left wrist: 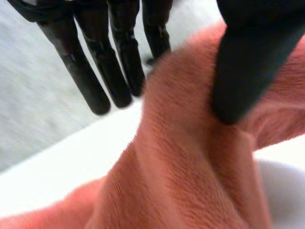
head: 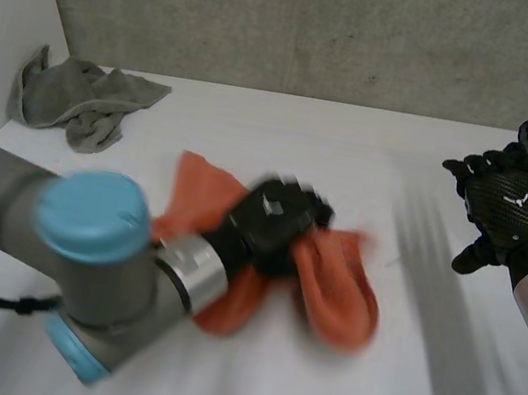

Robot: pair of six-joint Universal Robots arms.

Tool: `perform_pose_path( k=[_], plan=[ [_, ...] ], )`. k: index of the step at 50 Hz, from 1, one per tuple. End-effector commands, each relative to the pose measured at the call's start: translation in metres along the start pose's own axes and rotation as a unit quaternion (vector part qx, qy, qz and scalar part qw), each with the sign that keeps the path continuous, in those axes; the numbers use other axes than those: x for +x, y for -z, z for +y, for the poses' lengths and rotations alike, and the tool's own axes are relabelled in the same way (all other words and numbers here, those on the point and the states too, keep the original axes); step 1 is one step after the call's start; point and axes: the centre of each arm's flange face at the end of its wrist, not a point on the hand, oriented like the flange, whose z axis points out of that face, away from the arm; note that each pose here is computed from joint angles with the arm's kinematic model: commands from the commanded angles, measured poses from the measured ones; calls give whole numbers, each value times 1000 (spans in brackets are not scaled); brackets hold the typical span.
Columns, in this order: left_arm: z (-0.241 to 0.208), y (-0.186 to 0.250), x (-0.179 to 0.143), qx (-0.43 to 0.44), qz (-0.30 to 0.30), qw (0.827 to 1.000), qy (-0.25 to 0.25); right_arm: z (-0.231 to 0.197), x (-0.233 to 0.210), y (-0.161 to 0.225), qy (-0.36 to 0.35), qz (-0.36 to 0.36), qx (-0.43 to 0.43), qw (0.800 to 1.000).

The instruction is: Fold the laundry.

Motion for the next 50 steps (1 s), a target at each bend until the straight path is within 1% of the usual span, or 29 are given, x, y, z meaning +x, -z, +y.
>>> perform_pose_path(
  k=[1, 2, 5, 6, 9, 11, 12, 15, 16, 19, 20, 23, 26, 30, 31, 36, 41, 46, 50],
  plan=[
    [-10, -2, 1, -29, -9, 998, -63, 5, -5, 1, -3, -13, -12, 1000],
    [-31, 2, -7, -9, -31, 997, -69, 4, -5, 1, -2, -14, -13, 1000],
    [-57, 12, -22, 16, -68, 995, -73, 3, -8, 3, -2, -30, -19, 999],
    [-69, 19, -31, 27, -90, 993, -74, 3, -8, 3, -2, -35, -22, 999],
    [-80, 39, -40, 33, -120, 989, -74, -4, -12, 6, 4, -73, -25, 997],
    [-83, 51, -41, 32, -129, 988, -74, -7, -14, 7, 12, -93, -27, 995],
    [-82, 57, -40, 30, -133, 988, -75, -11, -17, 9, 25, -119, -27, 992],
    [-73, 79, -40, 11, -147, 987, -70, -14, -22, 14, 48, -158, -28, 986],
    [-69, 84, -40, 5, -150, 986, -68, -12, -25, 16, 63, -178, -34, 981],
    [-52, 103, -45, -24, -167, 984, -56, -6, -32, 17, 83, -210, -49, 973],
    [-41, 111, -50, -42, -178, 982, -49, -1, -36, 18, 93, -224, -65, 968],
    [-22, 121, -57, -74, -194, 978, -35, 9, -42, 24, 89, -246, -108, 959],
    [-3, 130, -65, -108, -210, 971, -16, 15, -49, 29, 75, -257, -134, 954],
    [11, 132, -63, -130, -191, 973, -1, 28, -59, 38, 52, -263, -156, 951],
    [19, 130, -61, -140, -176, 974, 8, 30, -60, 38, 52, -261, -154, 951],
    [33, 121, -62, -155, -140, 978, 27, 43, -66, 39, 60, -250, -135, 957],
    [43, 108, -69, -156, -131, 979, 28, 52, -72, 37, 66, -241, -117, 961],
    [52, 94, -75, -151, -126, 980, 22, 63, -84, 33, 72, -250, -105, 960],
    [54, 86, -78, -142, -125, 982, 16, 60, -91, 31, 78, -250, -83, 962]
  ],
)
